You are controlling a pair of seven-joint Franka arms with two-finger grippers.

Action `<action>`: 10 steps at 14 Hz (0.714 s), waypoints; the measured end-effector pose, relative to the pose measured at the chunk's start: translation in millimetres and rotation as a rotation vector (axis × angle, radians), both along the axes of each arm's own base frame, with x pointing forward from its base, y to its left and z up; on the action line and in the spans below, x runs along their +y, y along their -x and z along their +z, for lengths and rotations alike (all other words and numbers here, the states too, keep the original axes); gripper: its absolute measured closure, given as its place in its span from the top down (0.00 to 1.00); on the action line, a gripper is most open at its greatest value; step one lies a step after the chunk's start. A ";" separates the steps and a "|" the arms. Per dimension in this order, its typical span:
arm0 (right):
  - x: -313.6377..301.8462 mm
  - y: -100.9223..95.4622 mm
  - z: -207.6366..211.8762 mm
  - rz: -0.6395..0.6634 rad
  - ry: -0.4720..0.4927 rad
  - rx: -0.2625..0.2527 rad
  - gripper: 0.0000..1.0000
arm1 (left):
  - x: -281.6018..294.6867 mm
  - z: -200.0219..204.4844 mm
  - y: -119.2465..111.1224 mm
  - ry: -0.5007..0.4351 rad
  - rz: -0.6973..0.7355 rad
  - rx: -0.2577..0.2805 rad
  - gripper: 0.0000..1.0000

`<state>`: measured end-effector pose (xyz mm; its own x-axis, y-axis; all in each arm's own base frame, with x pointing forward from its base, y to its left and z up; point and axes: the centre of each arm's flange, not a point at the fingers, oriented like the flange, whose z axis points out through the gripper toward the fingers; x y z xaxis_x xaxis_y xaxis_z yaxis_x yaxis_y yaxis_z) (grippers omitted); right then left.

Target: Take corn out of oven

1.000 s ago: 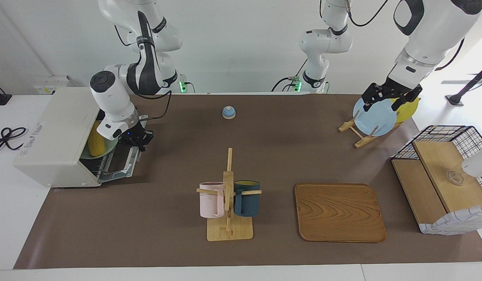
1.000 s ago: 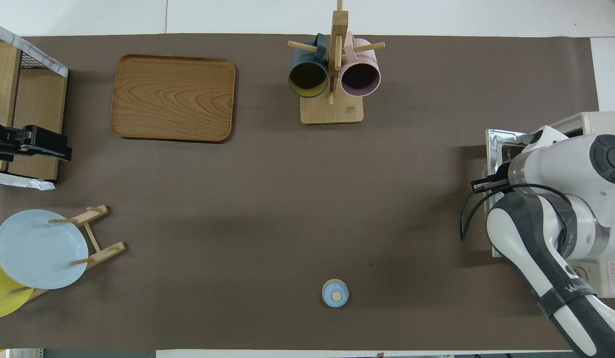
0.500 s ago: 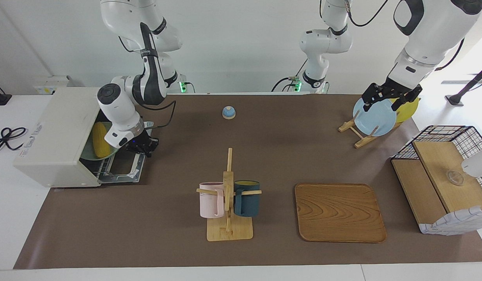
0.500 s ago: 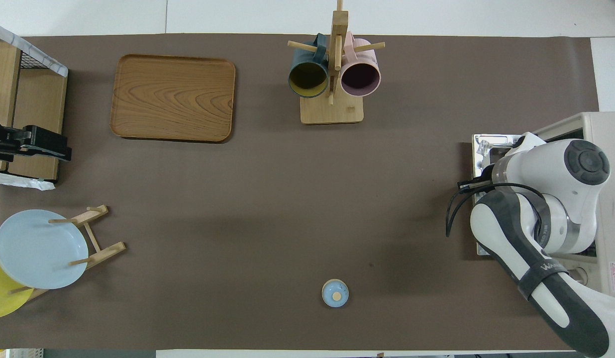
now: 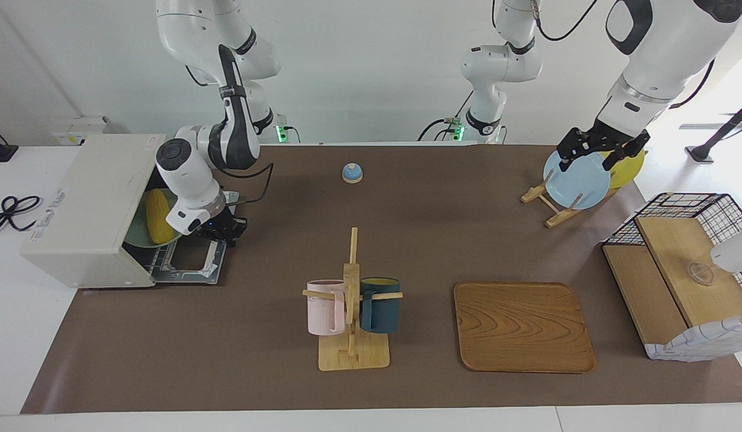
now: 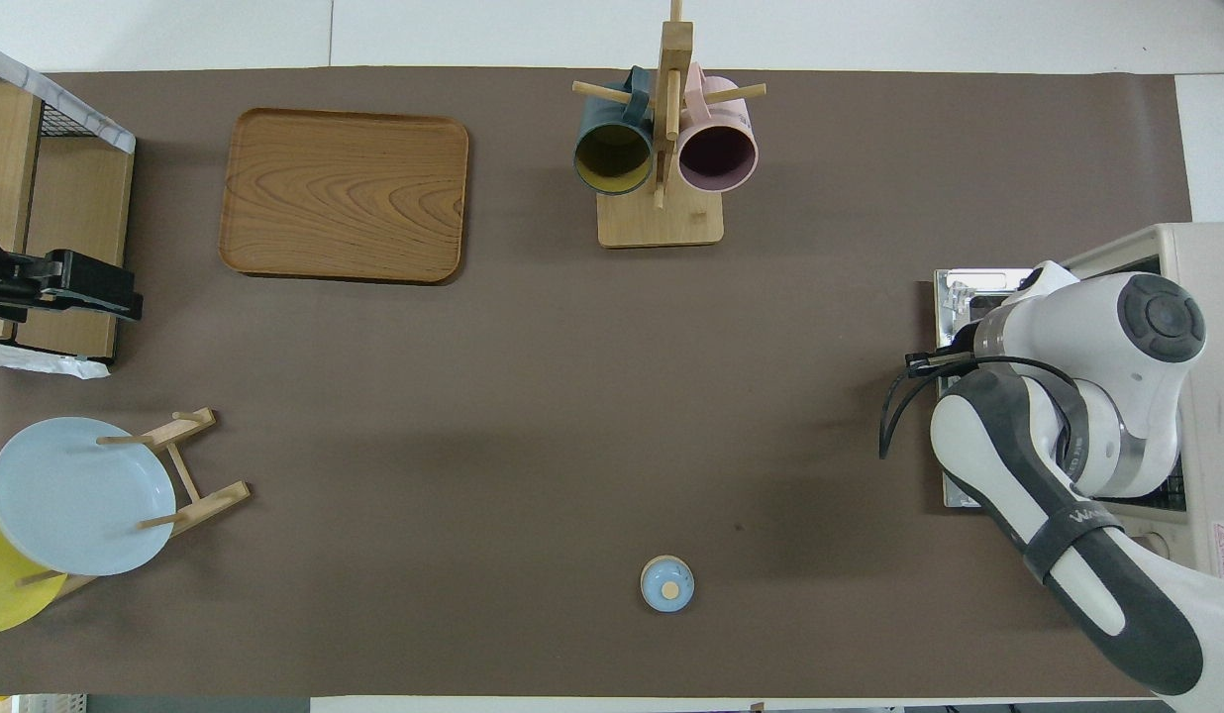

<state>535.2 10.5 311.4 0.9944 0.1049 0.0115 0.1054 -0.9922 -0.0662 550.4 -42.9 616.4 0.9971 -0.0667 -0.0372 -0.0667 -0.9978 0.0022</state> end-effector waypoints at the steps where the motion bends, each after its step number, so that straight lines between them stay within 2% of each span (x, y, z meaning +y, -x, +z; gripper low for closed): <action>1: 7.6 -4.9 10.8 0.011 -0.005 0.004 0.08 | 0.0 0.0 0.0 0.000 0.000 0.000 1.00; 2: 13.9 -10.0 26.1 0.016 -0.010 0.007 0.08 | 0.0 0.0 0.0 0.000 0.000 0.000 1.00; 4: 15.4 -13.2 61.6 0.012 -0.022 0.019 0.22 | 0.0 0.0 0.0 0.000 0.000 0.000 1.00; 5: 8.1 -9.4 78.1 0.000 -0.029 0.036 0.28 | 0.0 0.0 0.0 0.000 0.000 -0.001 1.00; 6: -6.6 -2.0 92.9 -0.025 -0.037 0.060 0.28 | -0.1 0.1 0.0 0.000 0.000 -0.001 1.00; 8: -52.0 16.1 112.0 -0.103 -0.054 0.110 0.43 | -1.3 0.2 0.1 0.000 -0.002 -0.001 1.00; 9: -74.4 22.9 116.1 -0.141 -0.058 0.120 0.50 | -1.9 0.2 0.2 0.000 -0.003 -0.001 1.00; 10: -92.9 28.8 115.5 -0.175 -0.061 0.127 0.50 | -2.2 0.2 0.2 0.000 -0.004 -0.001 1.00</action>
<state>506.4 -82.4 426.9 0.9912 -0.0665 -0.1143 -0.0811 -0.9884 -0.1283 550.2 -45.1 616.5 0.9968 -0.0707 -0.0364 -0.0707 -0.9975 0.0022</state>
